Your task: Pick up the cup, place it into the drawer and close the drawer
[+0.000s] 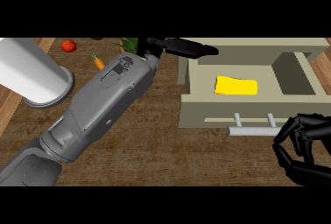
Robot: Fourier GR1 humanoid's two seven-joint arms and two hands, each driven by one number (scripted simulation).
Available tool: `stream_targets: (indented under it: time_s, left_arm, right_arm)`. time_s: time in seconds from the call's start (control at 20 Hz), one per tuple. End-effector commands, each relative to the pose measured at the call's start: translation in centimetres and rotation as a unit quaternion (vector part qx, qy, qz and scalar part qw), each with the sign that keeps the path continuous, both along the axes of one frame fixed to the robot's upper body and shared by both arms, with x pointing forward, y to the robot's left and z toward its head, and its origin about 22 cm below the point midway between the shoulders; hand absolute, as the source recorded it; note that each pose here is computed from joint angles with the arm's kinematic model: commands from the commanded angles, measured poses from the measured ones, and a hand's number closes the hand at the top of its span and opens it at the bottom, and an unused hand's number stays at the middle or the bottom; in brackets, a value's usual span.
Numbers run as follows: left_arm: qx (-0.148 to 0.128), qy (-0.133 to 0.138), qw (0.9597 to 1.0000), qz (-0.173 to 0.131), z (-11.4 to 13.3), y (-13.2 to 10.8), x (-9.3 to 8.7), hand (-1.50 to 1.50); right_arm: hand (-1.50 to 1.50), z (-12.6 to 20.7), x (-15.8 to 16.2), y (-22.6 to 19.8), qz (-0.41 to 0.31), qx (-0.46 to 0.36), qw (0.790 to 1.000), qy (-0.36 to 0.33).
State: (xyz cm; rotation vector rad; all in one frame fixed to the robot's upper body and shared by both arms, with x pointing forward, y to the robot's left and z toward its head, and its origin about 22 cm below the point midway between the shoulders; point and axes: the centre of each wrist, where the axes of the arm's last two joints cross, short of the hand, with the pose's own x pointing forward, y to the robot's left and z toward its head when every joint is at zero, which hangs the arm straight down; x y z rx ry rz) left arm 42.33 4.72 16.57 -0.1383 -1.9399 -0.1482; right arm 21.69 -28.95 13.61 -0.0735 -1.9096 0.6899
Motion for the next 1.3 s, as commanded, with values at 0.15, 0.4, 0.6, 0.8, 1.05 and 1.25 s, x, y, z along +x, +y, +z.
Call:
stream_targets:
  time_s: [0.15,0.4,0.6,0.8,1.05,1.25]
  left_arm:
    - [-0.016,-0.002,0.9997,0.021,0.3,5.7,-0.7,-1.50]
    - [-0.039,0.016,0.9988,0.025,-2.9,9.6,-3.2,-1.50]
    - [-0.034,0.016,0.9992,0.016,-1.9,12.1,-3.8,-1.50]
    - [-0.041,0.018,0.9988,0.019,-3.0,14.9,-4.9,-1.50]
    - [-0.037,0.009,0.9984,0.041,-4.2,18.4,-5.9,-1.50]
    - [-0.039,0.014,0.9984,0.037,-5.2,21.1,-8.0,-1.50]
  right_arm:
    - [1.50,-1.6,2.6,2.0,-0.055,-0.055,0.997,-0.003]
    - [1.50,-3.4,2.6,4.1,-0.039,-0.110,0.993,-0.020]
    - [1.50,-6.1,5.6,4.5,-0.041,-0.226,0.973,-0.009]
    - [1.50,-8.2,7.2,5.6,-0.038,-0.313,0.949,-0.018]
    - [1.50,-11.5,10.2,9.0,-0.032,-0.362,0.930,-0.045]
    - [1.50,-13.8,12.9,6.7,-0.049,-0.349,0.935,-0.027]
